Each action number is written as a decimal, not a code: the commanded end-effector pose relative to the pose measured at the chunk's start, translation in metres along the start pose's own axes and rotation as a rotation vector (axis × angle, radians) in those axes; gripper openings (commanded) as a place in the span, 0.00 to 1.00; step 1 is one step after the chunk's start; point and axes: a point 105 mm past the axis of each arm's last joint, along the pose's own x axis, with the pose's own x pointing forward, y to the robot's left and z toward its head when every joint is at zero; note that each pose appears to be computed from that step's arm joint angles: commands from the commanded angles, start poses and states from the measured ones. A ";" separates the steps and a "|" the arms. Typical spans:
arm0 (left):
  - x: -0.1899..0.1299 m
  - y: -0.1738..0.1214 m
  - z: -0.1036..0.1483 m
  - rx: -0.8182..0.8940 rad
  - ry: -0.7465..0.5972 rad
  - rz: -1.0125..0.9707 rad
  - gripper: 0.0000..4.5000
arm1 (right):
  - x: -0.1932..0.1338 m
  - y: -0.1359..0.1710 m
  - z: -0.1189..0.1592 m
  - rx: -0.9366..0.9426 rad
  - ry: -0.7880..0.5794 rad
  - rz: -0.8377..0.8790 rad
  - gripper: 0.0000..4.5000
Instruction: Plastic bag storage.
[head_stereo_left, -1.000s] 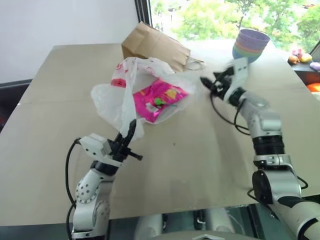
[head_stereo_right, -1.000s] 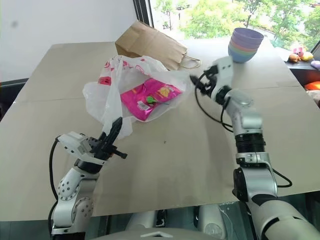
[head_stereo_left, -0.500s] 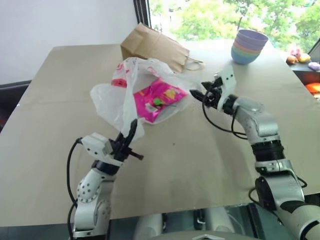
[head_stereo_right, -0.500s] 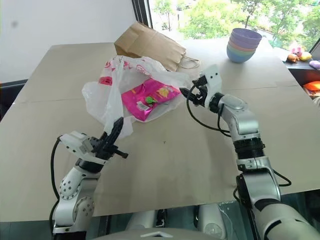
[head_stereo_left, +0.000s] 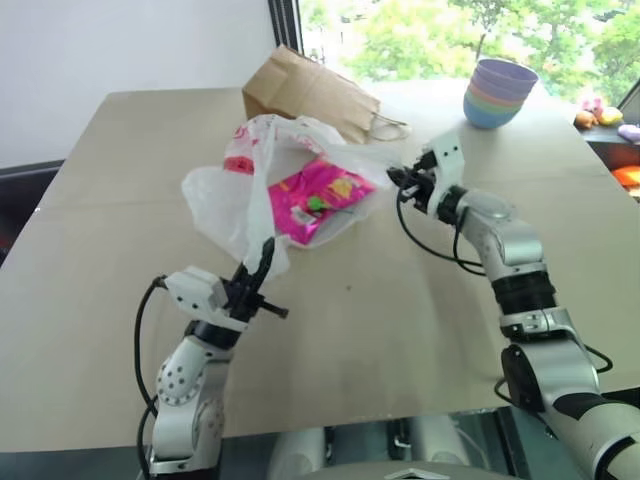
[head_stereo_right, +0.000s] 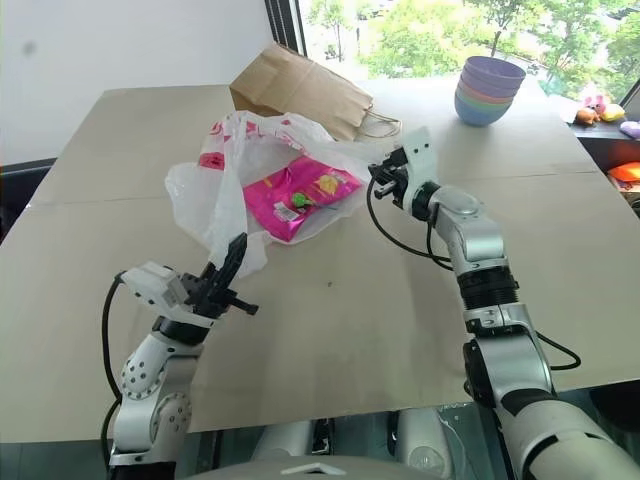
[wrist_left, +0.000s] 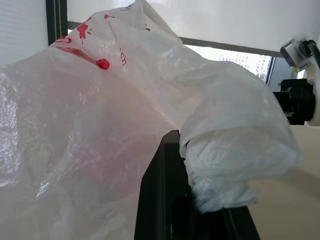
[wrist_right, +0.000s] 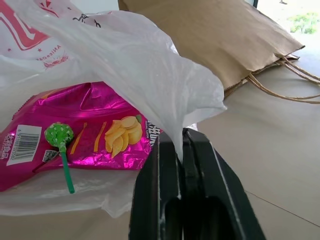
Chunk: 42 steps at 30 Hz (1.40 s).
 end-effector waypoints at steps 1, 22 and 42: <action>0.019 0.031 0.024 0.053 -0.054 0.108 0.00 | -0.008 0.016 0.082 -0.005 -0.243 0.113 0.01; 0.185 0.107 0.223 0.383 -0.431 0.019 0.00 | -0.076 -0.058 0.238 -0.006 -0.764 -0.080 0.01; -0.065 -0.006 -0.032 0.154 0.410 0.015 1.00 | -0.192 0.001 -0.073 0.036 0.294 0.122 0.99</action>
